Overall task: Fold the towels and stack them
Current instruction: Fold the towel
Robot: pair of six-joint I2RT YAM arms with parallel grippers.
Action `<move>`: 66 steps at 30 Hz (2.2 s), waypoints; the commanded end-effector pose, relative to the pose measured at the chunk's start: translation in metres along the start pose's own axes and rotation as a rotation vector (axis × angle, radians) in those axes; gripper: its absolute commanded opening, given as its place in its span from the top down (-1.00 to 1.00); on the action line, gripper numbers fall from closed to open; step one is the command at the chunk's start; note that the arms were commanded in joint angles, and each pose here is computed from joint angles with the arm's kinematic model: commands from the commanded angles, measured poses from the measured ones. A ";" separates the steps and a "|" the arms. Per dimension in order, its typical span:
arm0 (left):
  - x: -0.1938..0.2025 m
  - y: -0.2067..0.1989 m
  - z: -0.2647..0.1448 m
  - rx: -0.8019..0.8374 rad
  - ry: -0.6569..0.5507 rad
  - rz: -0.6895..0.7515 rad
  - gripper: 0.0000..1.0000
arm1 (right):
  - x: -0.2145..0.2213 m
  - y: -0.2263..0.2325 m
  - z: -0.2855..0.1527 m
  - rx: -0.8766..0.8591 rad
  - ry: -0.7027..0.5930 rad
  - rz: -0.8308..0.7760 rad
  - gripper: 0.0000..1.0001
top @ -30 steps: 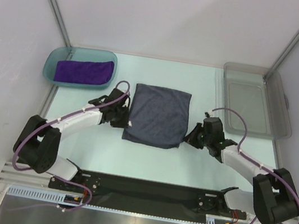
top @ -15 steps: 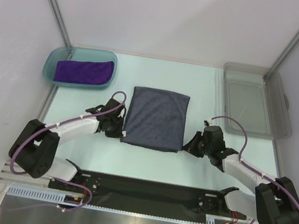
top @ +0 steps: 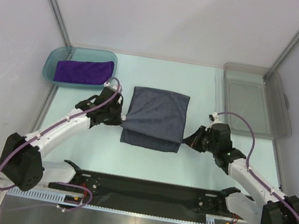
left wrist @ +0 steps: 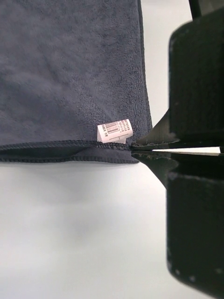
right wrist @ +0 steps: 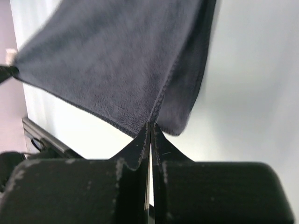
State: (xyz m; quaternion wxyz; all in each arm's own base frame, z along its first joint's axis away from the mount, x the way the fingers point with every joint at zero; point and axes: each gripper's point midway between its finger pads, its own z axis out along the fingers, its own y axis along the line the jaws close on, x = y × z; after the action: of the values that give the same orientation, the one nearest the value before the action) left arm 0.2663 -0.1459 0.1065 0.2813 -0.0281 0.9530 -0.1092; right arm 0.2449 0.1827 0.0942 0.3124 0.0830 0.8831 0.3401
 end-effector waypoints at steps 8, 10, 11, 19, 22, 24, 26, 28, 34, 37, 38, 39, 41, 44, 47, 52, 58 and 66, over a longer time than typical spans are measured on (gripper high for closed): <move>0.079 0.038 0.031 -0.071 0.144 -0.021 0.99 | 0.056 -0.027 0.008 0.011 0.074 0.024 1.00; 0.083 0.038 0.036 -0.072 0.167 -0.022 1.00 | 0.055 -0.028 0.008 0.012 0.069 0.013 1.00; 0.083 0.038 0.037 -0.076 0.172 -0.023 0.99 | 0.054 -0.028 0.008 0.015 0.062 0.009 1.00; 0.079 0.025 0.044 -0.022 0.177 -0.031 0.88 | 0.040 -0.032 0.009 0.051 0.012 -0.055 1.00; 0.079 0.029 0.042 -0.057 0.201 -0.021 0.51 | 0.040 -0.035 0.009 0.067 0.026 -0.076 0.76; 0.074 0.030 0.034 -0.066 0.193 -0.008 0.33 | 0.037 -0.029 0.006 0.048 0.027 -0.097 0.51; 0.046 0.024 0.023 -0.062 0.125 0.014 0.08 | 0.027 -0.016 0.000 0.028 0.024 -0.116 0.35; 0.002 0.008 0.005 -0.029 0.027 0.042 -0.01 | 0.009 -0.005 -0.003 0.013 0.001 -0.163 0.16; -0.140 -0.017 -0.012 0.072 -0.224 0.274 -0.07 | -0.092 0.046 0.020 -0.030 -0.038 -0.414 0.07; -0.182 -0.029 -0.005 0.120 -0.276 0.360 -0.02 | -0.113 0.042 0.040 -0.008 0.006 -0.478 0.06; -0.178 -0.024 0.018 0.113 -0.209 0.380 -0.05 | -0.116 0.033 0.054 0.010 0.034 -0.508 0.05; -0.184 -0.022 0.024 0.111 -0.206 0.412 -0.06 | -0.137 0.034 0.057 0.015 0.005 -0.520 0.03; -0.193 -0.017 0.048 0.091 -0.178 0.454 -0.10 | -0.153 0.033 0.067 0.010 -0.005 -0.559 0.02; -0.202 -0.012 0.077 0.075 -0.150 0.506 -0.08 | -0.177 0.020 0.088 0.023 0.004 -0.567 -0.02; -0.212 -0.010 0.091 0.059 -0.146 0.547 -0.04 | -0.192 0.007 0.110 0.036 0.038 -0.602 -0.04; -0.208 -0.008 0.126 0.097 -0.108 0.561 -0.07 | -0.190 -0.025 0.148 0.069 0.131 -0.648 -0.04; -0.199 -0.007 0.148 0.171 -0.078 0.605 -0.08 | -0.195 -0.033 0.164 0.005 0.171 -0.664 -0.03; -0.183 -0.005 0.172 0.302 0.030 0.661 -0.12 | -0.189 -0.041 0.183 -0.073 0.223 -0.679 0.08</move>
State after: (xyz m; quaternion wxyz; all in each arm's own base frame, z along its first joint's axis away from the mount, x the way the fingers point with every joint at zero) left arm 0.5122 -0.1542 0.0569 0.2900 0.2847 0.9066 -0.1136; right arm 0.5021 0.1767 0.0471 0.3043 -0.2328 0.8931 0.2356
